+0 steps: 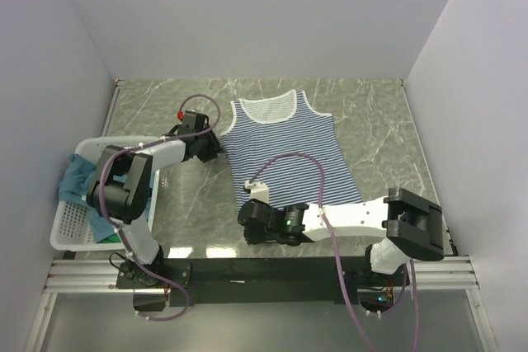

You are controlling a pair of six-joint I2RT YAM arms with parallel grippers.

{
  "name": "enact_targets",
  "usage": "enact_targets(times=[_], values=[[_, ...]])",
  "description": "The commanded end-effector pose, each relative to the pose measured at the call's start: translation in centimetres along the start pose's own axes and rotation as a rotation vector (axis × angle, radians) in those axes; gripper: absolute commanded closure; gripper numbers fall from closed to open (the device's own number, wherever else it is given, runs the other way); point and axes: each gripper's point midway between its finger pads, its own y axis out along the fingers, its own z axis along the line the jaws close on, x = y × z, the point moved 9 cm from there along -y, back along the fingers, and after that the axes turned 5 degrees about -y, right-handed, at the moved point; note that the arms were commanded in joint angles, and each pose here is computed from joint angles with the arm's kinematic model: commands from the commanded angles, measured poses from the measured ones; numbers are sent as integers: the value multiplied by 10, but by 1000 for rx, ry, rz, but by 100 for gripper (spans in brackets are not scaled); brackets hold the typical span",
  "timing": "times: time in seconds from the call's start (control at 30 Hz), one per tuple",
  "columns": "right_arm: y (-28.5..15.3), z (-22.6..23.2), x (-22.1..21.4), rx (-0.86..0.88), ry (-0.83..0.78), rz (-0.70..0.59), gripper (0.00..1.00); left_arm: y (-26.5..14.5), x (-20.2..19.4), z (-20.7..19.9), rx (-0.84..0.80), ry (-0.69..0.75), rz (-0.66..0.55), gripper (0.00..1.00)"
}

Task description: Fold and stack the tank tops

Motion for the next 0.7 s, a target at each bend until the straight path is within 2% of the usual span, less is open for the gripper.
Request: enact_targets(times=[0.0, 0.27, 0.5, 0.67], values=[[-13, 9, 7, 72, 42, -43, 100, 8, 20, -14, -6, 28, -86, 57], [-17, 11, 6, 101, 53, -35, 100, 19, 28, -21, -10, 49, -90, 58], [-18, 13, 7, 100, 63, -40, 100, 37, 25, -16, 31, 61, -65, 68], [-18, 13, 6, 99, 62, -36, 100, 43, 27, -15, 70, 67, -76, 70]])
